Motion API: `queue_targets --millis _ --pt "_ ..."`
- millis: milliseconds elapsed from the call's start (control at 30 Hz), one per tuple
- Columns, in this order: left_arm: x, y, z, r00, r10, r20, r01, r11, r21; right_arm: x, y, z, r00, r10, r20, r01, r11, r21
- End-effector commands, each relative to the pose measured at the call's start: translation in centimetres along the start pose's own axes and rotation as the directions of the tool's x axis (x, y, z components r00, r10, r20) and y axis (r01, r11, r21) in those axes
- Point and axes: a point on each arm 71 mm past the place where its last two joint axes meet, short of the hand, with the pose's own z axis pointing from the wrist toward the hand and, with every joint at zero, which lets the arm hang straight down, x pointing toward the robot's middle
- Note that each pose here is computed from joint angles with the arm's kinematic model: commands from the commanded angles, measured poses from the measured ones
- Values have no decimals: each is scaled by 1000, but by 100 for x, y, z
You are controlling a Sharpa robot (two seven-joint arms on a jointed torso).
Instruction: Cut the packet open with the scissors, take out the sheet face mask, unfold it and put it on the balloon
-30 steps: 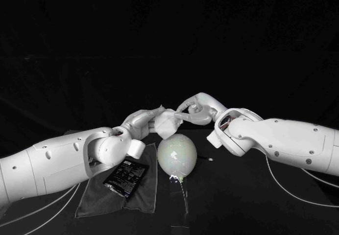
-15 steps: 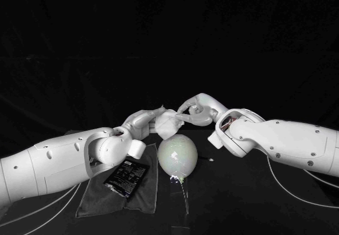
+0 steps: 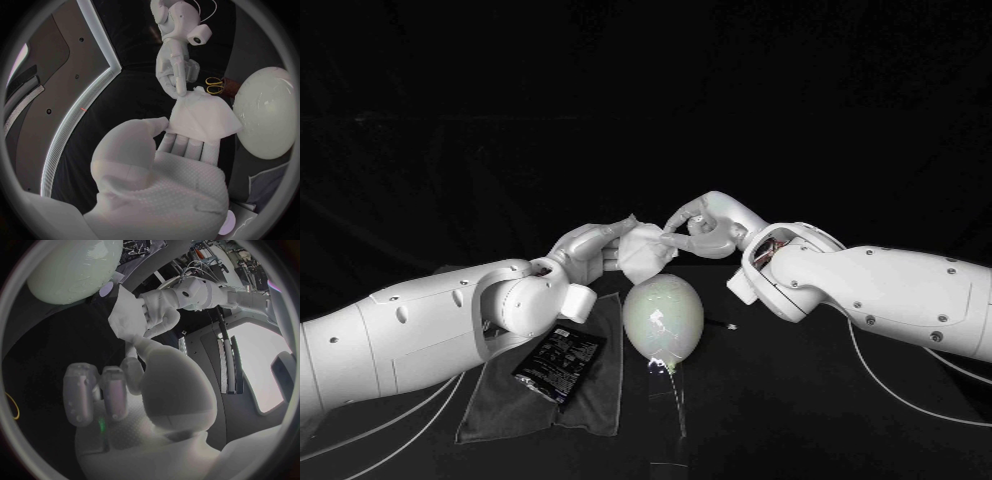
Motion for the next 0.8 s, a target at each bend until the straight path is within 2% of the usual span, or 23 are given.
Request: queue_targets --millis 33,800 --pt "-1 -20 2 1000 1 -1 -1 1000 10 -9 3 -7 1000 -20 10 20 1000 -8" --pt "-15 -13 -6 999 -40 7 40 999 -2 -16 3 -8 999 -20 33 20 1000 -5"
